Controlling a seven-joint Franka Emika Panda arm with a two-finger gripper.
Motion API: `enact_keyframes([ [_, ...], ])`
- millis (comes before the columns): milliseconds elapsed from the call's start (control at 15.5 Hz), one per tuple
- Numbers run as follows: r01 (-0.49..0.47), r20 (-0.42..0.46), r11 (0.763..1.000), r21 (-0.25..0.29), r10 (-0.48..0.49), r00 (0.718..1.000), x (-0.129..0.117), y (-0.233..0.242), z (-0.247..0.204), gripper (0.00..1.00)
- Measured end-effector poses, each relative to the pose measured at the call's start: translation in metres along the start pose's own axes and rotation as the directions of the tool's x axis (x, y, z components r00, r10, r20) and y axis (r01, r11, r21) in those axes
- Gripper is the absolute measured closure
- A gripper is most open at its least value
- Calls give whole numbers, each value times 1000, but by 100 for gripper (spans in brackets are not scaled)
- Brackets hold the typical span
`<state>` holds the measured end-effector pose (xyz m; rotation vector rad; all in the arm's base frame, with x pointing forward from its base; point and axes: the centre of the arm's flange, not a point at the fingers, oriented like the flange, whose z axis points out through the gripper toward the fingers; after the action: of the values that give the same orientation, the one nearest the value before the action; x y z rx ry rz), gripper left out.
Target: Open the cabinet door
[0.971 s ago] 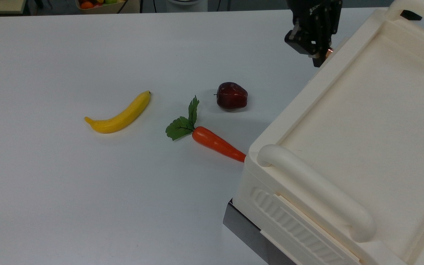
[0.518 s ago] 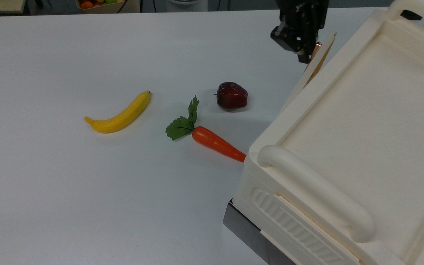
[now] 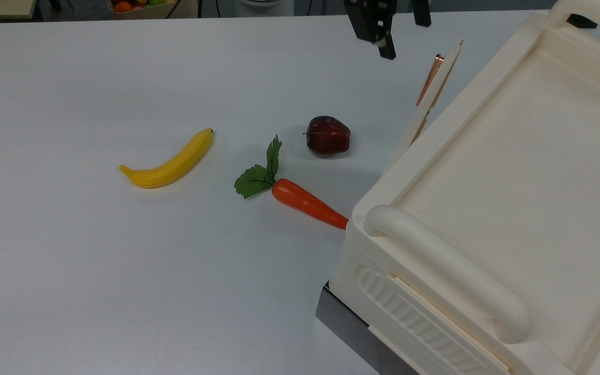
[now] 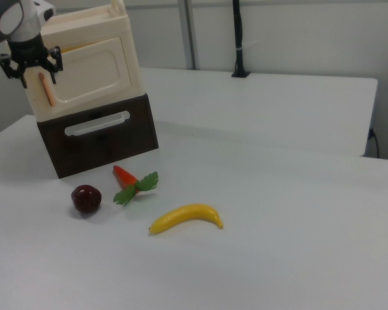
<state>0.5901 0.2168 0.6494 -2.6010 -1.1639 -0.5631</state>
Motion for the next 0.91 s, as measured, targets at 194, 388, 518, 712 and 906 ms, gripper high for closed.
enact_keyframes([
  [194,-36,-34,999,-14,36,999,2,-6,-25,22],
  [388,-70,-59,997,-19,69,996,7,-12,-38,6],
  [518,-64,-73,998,-20,62,995,12,-18,-43,1],
  [712,-29,-129,999,-30,25,991,28,-37,-48,0],
  [906,7,-192,999,-37,-14,981,47,-62,-42,0],
])
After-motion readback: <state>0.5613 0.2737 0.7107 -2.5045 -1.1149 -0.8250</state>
